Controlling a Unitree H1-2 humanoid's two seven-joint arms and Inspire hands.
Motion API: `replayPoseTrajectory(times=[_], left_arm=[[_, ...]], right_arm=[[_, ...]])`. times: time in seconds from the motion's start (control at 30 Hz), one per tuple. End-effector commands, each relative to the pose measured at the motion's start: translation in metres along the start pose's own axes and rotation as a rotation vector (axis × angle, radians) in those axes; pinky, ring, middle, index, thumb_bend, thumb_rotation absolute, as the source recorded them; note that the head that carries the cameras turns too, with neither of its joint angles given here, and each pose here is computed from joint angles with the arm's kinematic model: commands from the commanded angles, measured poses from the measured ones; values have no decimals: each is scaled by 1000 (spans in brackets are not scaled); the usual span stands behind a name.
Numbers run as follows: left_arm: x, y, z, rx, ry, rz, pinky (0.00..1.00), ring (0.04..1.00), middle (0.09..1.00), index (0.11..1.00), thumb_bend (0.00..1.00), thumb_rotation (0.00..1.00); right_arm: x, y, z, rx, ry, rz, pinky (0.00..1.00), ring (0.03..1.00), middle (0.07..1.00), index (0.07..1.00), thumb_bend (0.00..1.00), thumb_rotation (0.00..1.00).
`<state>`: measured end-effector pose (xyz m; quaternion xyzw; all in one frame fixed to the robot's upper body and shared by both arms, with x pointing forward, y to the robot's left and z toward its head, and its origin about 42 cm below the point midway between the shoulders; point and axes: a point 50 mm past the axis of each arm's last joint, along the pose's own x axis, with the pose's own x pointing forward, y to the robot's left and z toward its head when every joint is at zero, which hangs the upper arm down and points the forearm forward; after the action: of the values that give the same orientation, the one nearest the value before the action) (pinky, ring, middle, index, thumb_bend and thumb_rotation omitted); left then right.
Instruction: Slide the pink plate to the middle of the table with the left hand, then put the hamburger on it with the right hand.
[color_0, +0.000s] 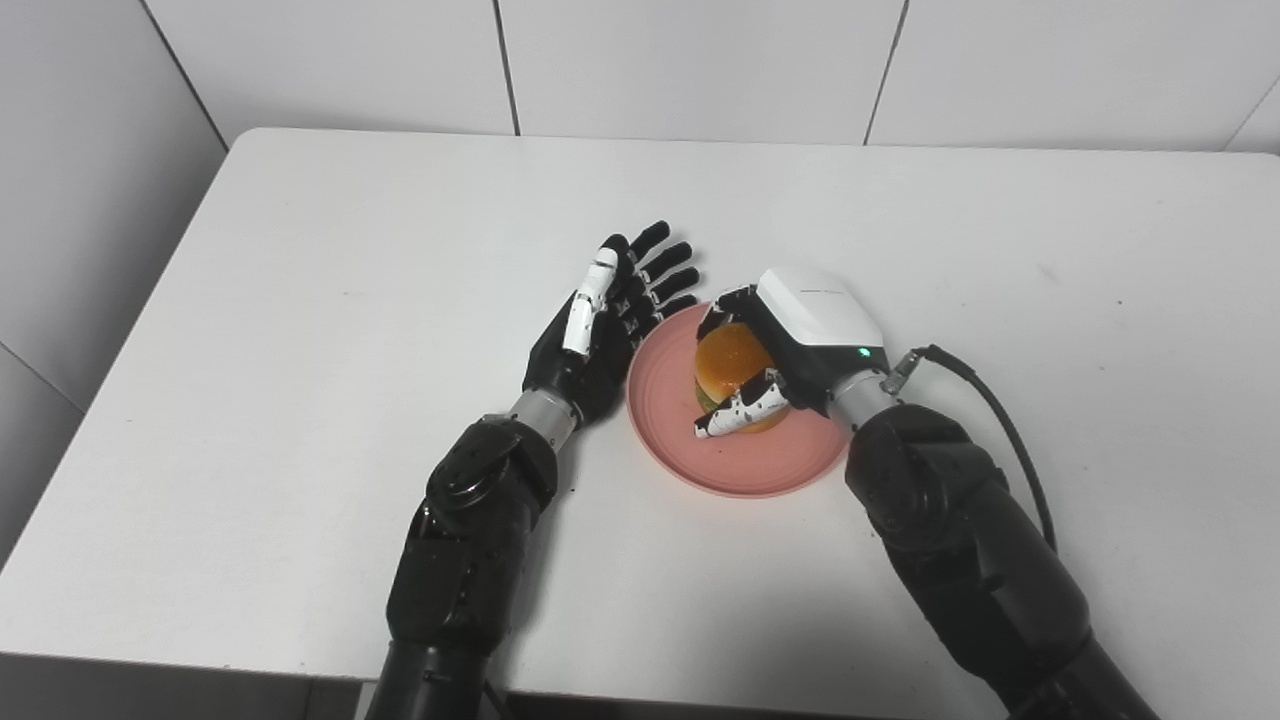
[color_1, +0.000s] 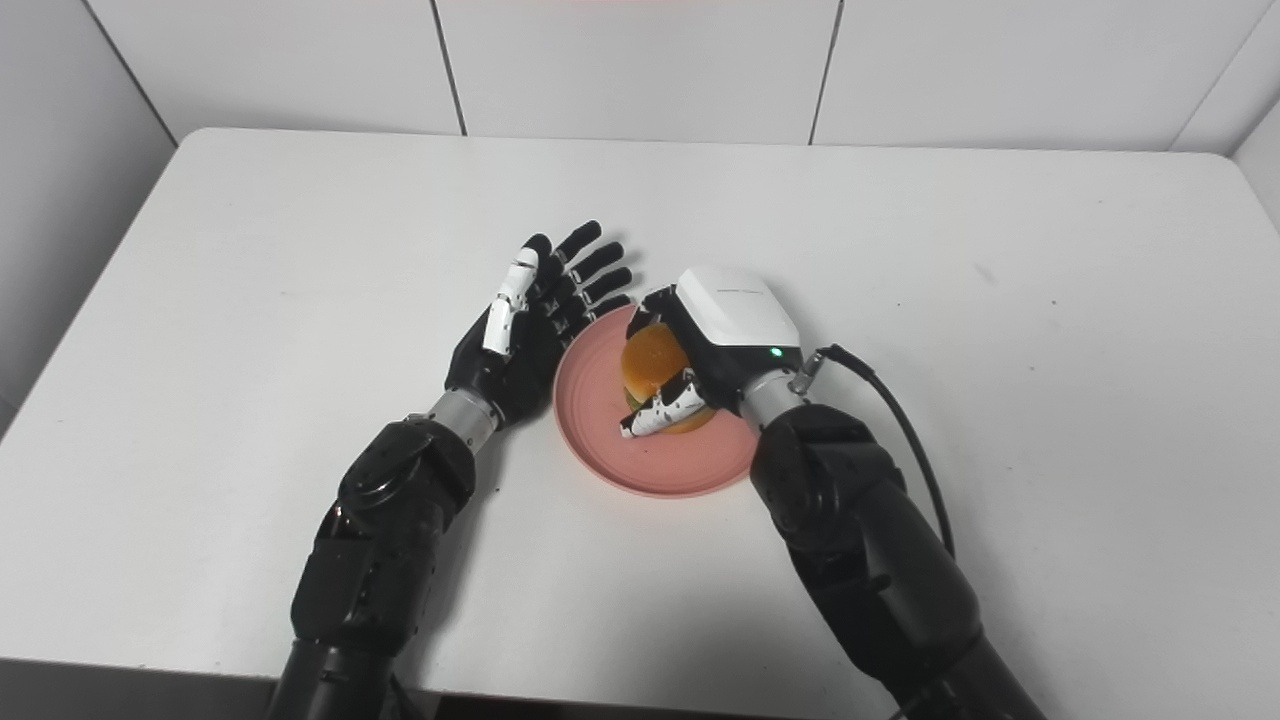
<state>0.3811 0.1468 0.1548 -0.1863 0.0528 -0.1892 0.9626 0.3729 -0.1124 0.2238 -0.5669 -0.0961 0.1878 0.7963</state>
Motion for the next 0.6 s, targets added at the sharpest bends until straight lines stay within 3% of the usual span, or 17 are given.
replayPoseTrajectory(times=[0.0, 0.07, 0.2, 0.57], left_arm=[[-14, 14, -27, -23, 144, 56, 892, 909, 907, 913, 400, 1000], [-14, 14, -27, -20, 143, 56, 894, 917, 909, 917, 395, 1000], [-14, 14, -26, -23, 145, 62, 890, 922, 910, 920, 394, 1000], [-12, 15, -27, -35, 141, 68, 883, 921, 909, 919, 393, 1000]], right_arm=[[2, -20, 9, -58, -63, -55, 448, 592, 653, 684, 784, 323], [1, -21, 9, -77, -68, -59, 522, 681, 729, 737, 826, 372], [0, -22, 10, -93, -85, -73, 562, 735, 806, 798, 853, 413], [-4, -32, 14, -94, -113, -97, 583, 743, 835, 889, 855, 521]])
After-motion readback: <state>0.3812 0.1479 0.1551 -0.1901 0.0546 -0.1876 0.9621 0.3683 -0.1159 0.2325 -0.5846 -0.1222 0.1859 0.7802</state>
